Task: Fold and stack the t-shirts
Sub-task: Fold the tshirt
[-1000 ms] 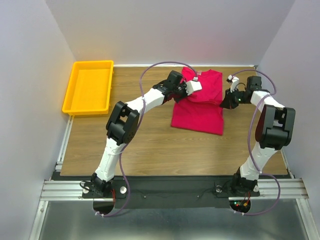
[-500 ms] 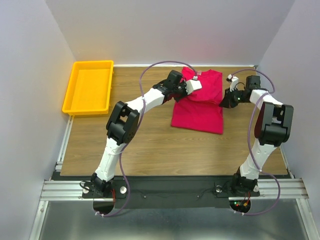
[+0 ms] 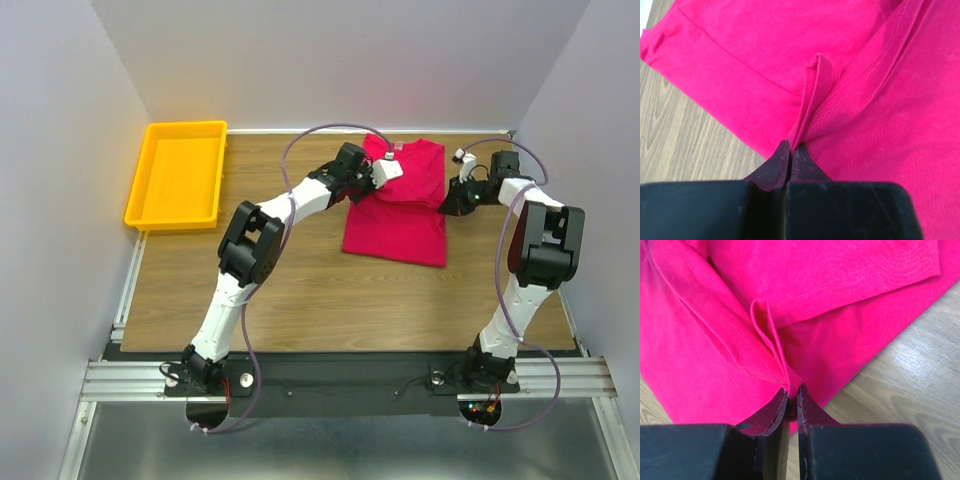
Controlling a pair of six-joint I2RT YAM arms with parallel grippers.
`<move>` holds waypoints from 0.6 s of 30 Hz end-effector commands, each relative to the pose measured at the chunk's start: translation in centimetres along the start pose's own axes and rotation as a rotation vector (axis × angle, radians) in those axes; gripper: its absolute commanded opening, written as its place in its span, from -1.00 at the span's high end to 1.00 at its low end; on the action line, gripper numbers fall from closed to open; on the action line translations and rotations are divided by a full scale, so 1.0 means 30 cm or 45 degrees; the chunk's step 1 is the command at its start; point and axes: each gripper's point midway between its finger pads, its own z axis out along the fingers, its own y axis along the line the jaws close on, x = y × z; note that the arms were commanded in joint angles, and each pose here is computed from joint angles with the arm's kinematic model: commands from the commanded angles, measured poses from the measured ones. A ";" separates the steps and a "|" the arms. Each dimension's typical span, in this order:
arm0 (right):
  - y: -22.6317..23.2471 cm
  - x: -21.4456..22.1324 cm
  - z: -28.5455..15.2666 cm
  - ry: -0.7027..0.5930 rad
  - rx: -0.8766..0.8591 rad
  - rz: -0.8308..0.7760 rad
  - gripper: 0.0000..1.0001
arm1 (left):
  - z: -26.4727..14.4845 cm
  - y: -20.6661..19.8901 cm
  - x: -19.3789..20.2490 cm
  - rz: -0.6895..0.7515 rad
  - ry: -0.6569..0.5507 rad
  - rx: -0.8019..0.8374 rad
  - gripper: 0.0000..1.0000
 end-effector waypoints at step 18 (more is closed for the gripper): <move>-0.150 -0.241 -0.089 -0.239 0.373 0.168 0.09 | -0.135 0.262 -0.307 -0.206 -0.301 -0.414 -0.29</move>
